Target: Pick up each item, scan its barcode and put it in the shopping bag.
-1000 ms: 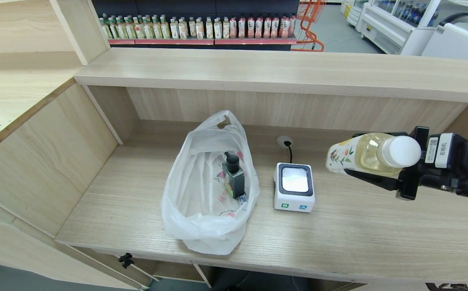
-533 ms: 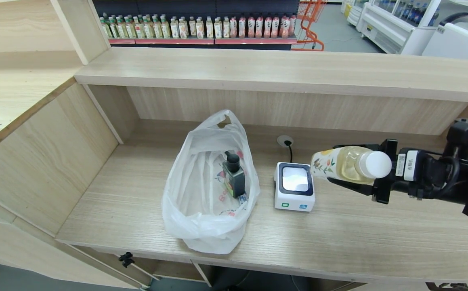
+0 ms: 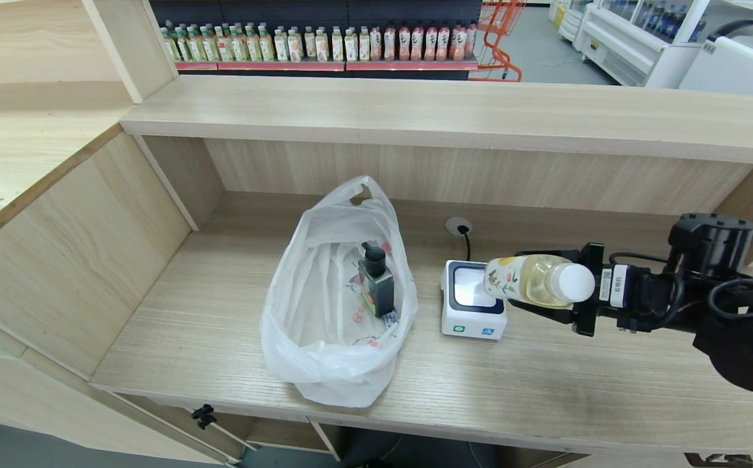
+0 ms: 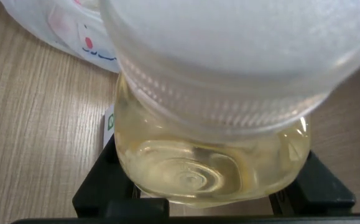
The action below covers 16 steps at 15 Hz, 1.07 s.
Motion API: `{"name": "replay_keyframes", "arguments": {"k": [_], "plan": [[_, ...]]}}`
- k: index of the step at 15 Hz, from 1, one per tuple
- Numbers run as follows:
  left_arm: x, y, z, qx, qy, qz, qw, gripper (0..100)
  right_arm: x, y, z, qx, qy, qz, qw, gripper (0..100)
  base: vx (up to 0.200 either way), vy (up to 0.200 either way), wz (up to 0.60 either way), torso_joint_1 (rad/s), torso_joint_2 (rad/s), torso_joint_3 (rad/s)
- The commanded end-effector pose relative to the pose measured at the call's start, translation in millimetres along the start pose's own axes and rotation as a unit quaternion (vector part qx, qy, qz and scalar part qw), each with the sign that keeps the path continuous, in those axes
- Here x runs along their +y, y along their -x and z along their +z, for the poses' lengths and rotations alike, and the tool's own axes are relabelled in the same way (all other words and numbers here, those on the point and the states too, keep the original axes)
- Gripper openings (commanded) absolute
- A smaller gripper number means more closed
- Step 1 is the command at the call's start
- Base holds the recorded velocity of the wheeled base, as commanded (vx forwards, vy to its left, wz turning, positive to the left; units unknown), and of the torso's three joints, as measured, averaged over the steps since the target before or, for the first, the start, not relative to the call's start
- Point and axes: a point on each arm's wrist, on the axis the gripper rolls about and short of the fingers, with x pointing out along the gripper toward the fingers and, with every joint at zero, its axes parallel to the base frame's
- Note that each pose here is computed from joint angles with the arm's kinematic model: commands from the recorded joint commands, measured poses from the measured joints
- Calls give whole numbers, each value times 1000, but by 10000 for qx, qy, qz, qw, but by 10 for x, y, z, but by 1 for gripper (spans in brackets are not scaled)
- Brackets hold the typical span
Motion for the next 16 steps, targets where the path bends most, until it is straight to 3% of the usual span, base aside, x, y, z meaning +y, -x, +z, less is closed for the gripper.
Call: {"name": "replay_keyframes", "arguments": {"k": [1,8,16], "plan": [[0,0,0,1,-1,10,10000,100,14,-40,-63,8,-46,36,10000,0,0,0,0,0,0,0],[0,0,0,1,-1,3,10000,100,-113,-262,-86,-228,197,25,9995,0,0,0,0,0,0,0],[0,0,0,1,-1,3,10000,100,-31,-385,-252,-258,154,100,9995,0,0,0,0,0,0,0]]}}
